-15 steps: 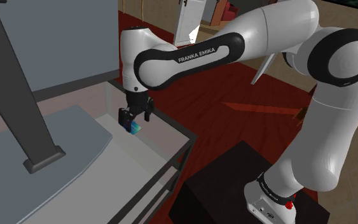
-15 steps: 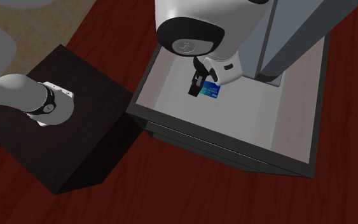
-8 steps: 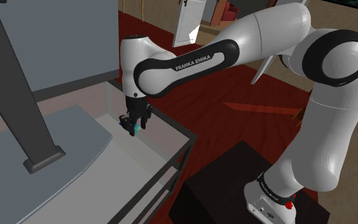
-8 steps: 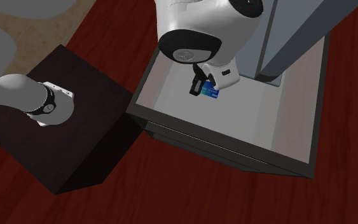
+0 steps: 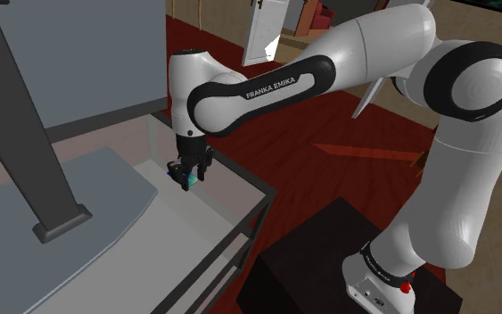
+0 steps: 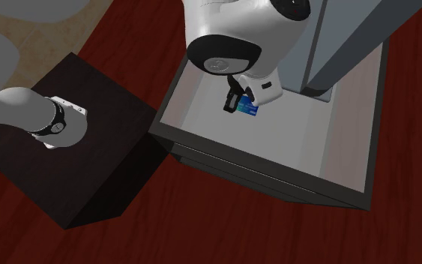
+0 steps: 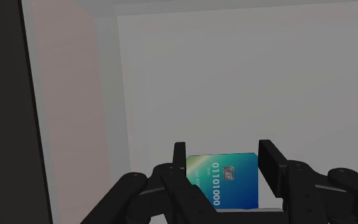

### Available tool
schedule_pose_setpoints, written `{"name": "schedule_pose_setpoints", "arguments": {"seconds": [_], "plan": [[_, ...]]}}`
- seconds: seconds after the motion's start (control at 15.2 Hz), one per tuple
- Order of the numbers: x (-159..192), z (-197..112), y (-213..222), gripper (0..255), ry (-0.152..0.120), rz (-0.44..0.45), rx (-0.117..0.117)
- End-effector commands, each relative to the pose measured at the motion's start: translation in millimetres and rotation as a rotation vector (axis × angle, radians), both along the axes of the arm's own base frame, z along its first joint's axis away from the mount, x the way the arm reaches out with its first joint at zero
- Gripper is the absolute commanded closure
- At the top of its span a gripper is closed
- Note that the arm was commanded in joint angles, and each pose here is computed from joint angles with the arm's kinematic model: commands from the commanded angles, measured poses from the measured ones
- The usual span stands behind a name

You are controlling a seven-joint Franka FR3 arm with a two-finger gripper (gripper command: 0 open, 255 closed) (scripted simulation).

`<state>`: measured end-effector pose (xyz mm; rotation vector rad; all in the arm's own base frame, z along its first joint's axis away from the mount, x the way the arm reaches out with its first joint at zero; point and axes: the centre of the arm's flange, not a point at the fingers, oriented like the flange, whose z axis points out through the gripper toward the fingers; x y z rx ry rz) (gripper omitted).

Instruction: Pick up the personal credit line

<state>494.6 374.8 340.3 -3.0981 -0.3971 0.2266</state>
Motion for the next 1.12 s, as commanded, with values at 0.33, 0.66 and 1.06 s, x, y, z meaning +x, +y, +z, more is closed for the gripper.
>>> {"name": "schedule_pose_setpoints", "arguments": {"seconds": [0.33,0.66,1.06], "plan": [[-0.6,29.6,0.2,255,0.003,0.000,-0.001],[-0.6,56.0,0.2,255,0.003,0.000,-0.001],[-0.6,77.9,0.2,255,0.003,0.000,-0.001]]}}
